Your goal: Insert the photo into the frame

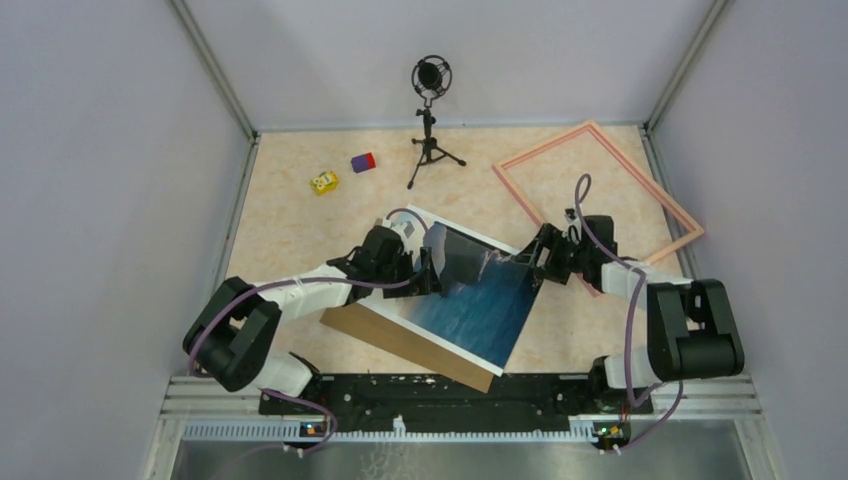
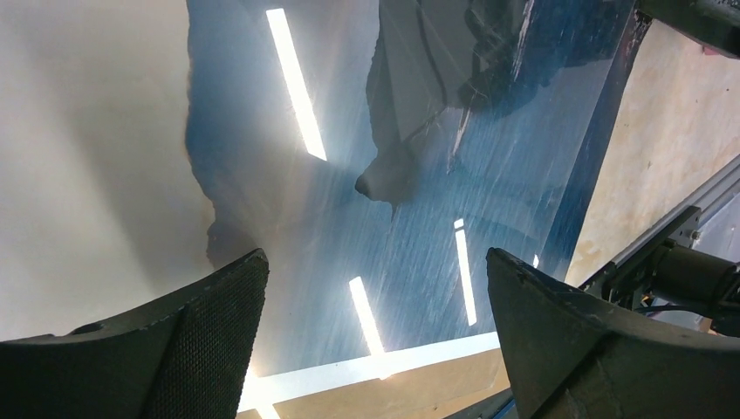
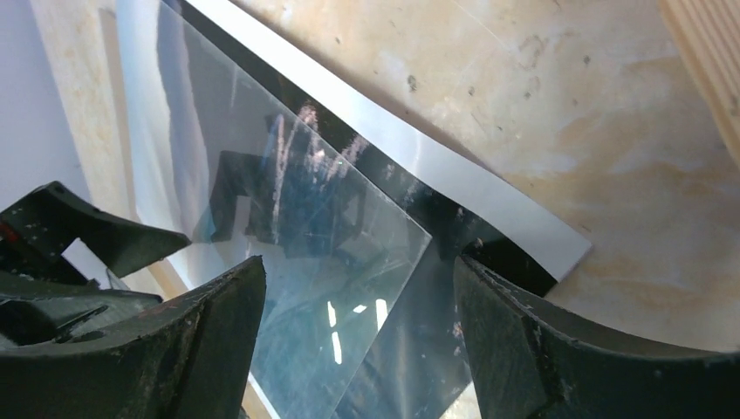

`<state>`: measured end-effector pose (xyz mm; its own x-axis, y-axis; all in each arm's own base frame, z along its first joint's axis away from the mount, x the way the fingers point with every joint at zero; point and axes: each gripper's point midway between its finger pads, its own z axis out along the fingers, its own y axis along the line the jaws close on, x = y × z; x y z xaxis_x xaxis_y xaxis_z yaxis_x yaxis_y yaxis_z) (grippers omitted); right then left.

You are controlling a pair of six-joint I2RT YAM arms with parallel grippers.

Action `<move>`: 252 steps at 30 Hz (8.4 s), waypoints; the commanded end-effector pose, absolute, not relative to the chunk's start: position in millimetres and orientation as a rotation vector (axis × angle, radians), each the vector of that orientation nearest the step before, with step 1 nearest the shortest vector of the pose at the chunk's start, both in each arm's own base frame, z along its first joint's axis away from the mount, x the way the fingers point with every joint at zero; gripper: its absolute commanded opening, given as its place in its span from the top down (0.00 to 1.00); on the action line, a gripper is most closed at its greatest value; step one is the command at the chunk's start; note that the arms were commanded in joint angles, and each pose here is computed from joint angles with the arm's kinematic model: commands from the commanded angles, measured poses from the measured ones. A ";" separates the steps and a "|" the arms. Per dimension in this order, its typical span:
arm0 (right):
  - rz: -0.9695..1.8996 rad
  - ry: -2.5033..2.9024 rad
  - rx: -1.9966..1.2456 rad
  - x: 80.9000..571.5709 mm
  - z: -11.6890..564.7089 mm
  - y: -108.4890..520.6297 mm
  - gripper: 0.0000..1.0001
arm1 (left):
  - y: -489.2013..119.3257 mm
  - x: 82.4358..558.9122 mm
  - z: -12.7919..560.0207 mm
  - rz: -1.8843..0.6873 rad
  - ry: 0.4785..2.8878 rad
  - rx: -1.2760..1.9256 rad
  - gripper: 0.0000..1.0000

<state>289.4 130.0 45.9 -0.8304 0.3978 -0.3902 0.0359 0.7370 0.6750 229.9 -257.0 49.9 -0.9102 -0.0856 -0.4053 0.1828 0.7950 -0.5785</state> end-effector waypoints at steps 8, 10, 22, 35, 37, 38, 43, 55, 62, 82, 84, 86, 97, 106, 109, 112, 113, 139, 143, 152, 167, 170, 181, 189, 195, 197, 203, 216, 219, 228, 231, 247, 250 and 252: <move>1.081 2.336 0.284 302.8 47.4 145.9 0.22 | -245.5 212.3 18.2 -0.860 2.639 0.013 0.02; 1.132 2.325 0.291 301.7 49.0 150.7 0.23 | -245.8 211.9 16.8 -0.868 2.637 0.010 0.02; 1.416 2.122 0.360 287.6 118.3 172.4 0.27 | -250.3 214.1 22.7 -0.904 2.609 0.018 0.02; 1.370 1.933 0.525 274.4 117.6 215.7 0.36 | -259.0 214.5 32.5 -0.980 2.572 0.028 0.02; 1.316 1.920 0.590 270.0 112.5 217.7 0.36 | -259.7 214.1 33.5 -0.992 2.564 0.020 0.01; 1.289 1.912 0.619 268.5 109.7 217.7 0.36 | -260.4 214.6 34.8 -0.999 2.559 0.015 0.01; 1.304 1.888 0.685 262.9 110.9 227.4 0.55 | -262.9 217.1 46.7 -1.027 2.513 0.019 0.02; 0.730 2.040 0.492 314.2 105.3 175.2 1.00 | -263.8 248.2 168.3 -0.979 2.181 0.217 0.02; 0.446 2.123 0.517 360.1 137.8 67.3 1.00 | -280.6 280.1 311.0 -0.956 1.888 0.385 0.02; 0.497 1.766 0.806 448.4 175.7 -111.1 1.00 | -243.7 306.0 283.9 -0.490 1.852 0.352 0.01; 0.480 1.758 0.822 451.2 174.4 -122.1 1.00 | -235.8 311.0 281.9 -0.417 1.850 0.323 0.01; 0.483 1.756 0.832 455.4 173.4 -129.9 1.00 | -230.0 315.9 276.6 -0.369 1.860 0.298 0.01; 0.461 1.723 0.886 456.0 168.8 -172.5 1.00 | -211.5 330.9 251.0 -0.204 1.874 0.250 0.01; 0.452 1.703 0.907 451.7 156.3 -187.9 1.00 | -208.6 331.4 242.8 -0.196 1.859 0.236 0.01; 0.453 1.680 0.916 449.3 155.3 -190.4 1.00 | -210.3 335.7 240.9 -0.177 1.861 0.253 0.01; 0.469 1.683 0.911 451.7 153.3 -189.3 1.00 | -214.4 336.5 238.6 -0.189 1.865 0.264 0.01; 0.465 1.680 0.911 451.9 153.6 -190.1 1.00 | -215.2 336.6 237.4 -0.192 1.867 0.265 0.01; 0.370 1.652 1.024 440.0 144.7 -216.3 1.00 | -217.4 341.4 225.1 -0.160 1.892 0.285 0.01; 0.383 1.675 1.034 438.1 139.6 -213.0 1.00 | -217.9 341.2 224.7 -0.163 1.893 0.288 0.01; 0.410 1.701 1.050 433.2 129.4 -207.0 1.00 | -219.5 340.4 223.3 -0.171 1.897 0.294 0.01; 0.413 1.752 1.104 425.2 121.7 -202.5 1.00 | -220.0 339.7 224.6 -0.179 1.897 0.296 0.01; 0.409 1.763 1.107 425.0 123.4 -202.7 1.00 | -220.2 339.1 225.1 -0.181 1.897 0.295 0.01; 0.457 1.794 1.127 422.5 122.0 -195.6 1.00 | -220.5 338.1 226.1 -0.191 1.897 0.294 0.01; 0.502 1.791 1.076 431.2 126.9 -193.5 0.98 | -221.5 337.5 226.4 -0.198 1.898 0.295 0.01; 0.588 1.748 1.114 431.9 120.6 -182.0 0.70 | -223.8 336.9 225.1 -0.212 1.903 0.297 0.01; 0.606 1.730 1.131 431.1 120.7 -178.0 0.66 | -223.5 336.8 225.8 -0.214 1.902 0.294 0.01; 0.639 1.673 1.197 427.8 123.0 -153.1 0.58 | -224.9 335.1 228.1 -0.230 1.901 0.291 0.01; 0.614 1.555 1.256 425.2 128.0 -141.9 1.00 | -221.8 333.3 234.5 -0.233 1.887 0.283 0.01; 0.678 1.622 1.193 429.7 129.1 -140.6 1.00 | -221.5 333.4 235.5 -0.232 1.884 0.282 0.01; 0.826 1.789 1.069 429.6 126.3 -133.4 1.00 | -225.3 334.1 232.6 -0.243 1.894 0.290 0.01; 0.813 1.803 1.055 427.4 130.2 -141.3 1.00 | -224.5 334.1 231.5 -0.236 1.895 0.291 0.01; 0.833 1.945 0.958 418.4 122.1 -158.4 1.00 | -223.8 332.7 232.3 -0.238 1.893 0.294 0.01; 0.828 1.946 0.950 415.8 122.3 -162.0 1.00 | -222.9 332.2 232.0 -0.234 1.894 0.294 0.01; 0.823 1.937 0.944 413.4 125.2 -167.8 1.00 | -222.0 332.3 232.9 -0.231 1.891 0.291 0.01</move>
<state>409.7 -152.5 104.8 -0.3895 0.8675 -0.3094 0.3748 0.4562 0.8071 331.3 -220.5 209.8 -0.3645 0.1353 -0.9213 0.3155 0.9488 0.0145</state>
